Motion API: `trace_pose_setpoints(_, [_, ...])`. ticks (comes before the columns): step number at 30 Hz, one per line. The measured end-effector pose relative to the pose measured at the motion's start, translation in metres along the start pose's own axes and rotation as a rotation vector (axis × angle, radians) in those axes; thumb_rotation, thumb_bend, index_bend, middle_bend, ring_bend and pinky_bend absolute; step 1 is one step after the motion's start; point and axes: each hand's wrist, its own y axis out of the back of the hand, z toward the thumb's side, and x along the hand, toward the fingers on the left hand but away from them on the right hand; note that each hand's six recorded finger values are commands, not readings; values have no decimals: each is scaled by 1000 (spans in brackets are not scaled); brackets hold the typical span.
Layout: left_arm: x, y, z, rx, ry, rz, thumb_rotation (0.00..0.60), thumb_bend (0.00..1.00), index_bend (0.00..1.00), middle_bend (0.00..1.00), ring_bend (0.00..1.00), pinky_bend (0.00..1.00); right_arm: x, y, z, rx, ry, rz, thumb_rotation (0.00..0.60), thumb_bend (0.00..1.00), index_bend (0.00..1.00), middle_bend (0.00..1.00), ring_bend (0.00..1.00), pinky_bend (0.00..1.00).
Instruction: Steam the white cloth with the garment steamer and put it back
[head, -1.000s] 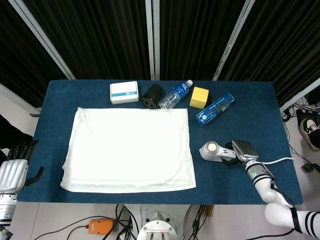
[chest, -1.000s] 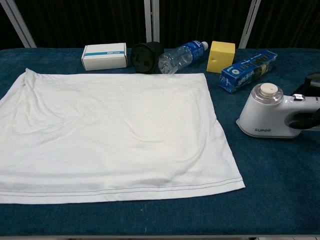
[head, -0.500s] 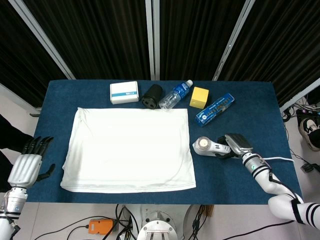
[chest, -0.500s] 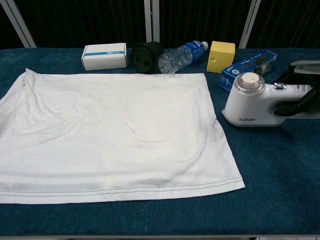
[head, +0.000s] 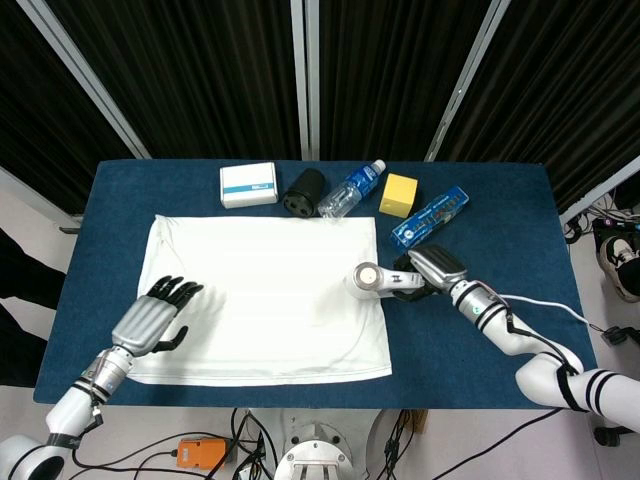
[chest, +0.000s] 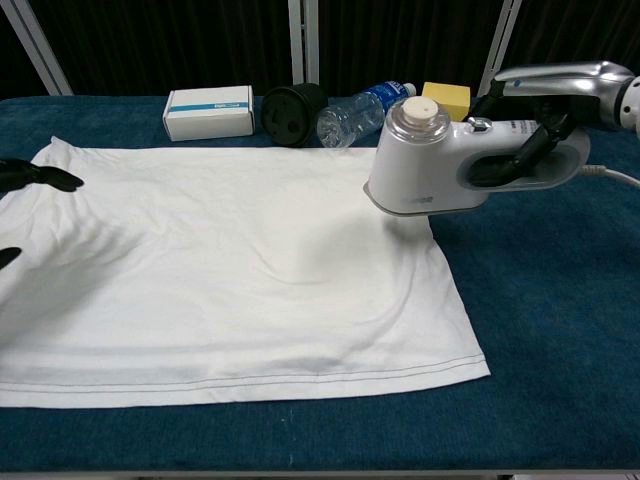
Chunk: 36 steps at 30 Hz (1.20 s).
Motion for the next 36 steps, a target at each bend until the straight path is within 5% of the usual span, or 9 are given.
trace_pose_setpoints(11, [31, -29, 14, -62, -2, -90, 301, 463, 67, 60, 0, 0, -39, -18, 21, -39, 18, 42, 600, 474, 962, 883, 943, 811])
trace_pose_setpoints(23, [38, -46, 17, -78, 9, -150, 297, 463, 67, 60, 0, 0, -76, -56, 50, -36, 59, 101, 600, 495, 966, 887, 944, 815])
trace_pose_setpoints(36, [40, -54, 19, -80, 11, -175, 294, 463, 67, 60, 0, 0, -72, -86, 69, 6, 113, 172, 600, 495, 966, 888, 945, 815])
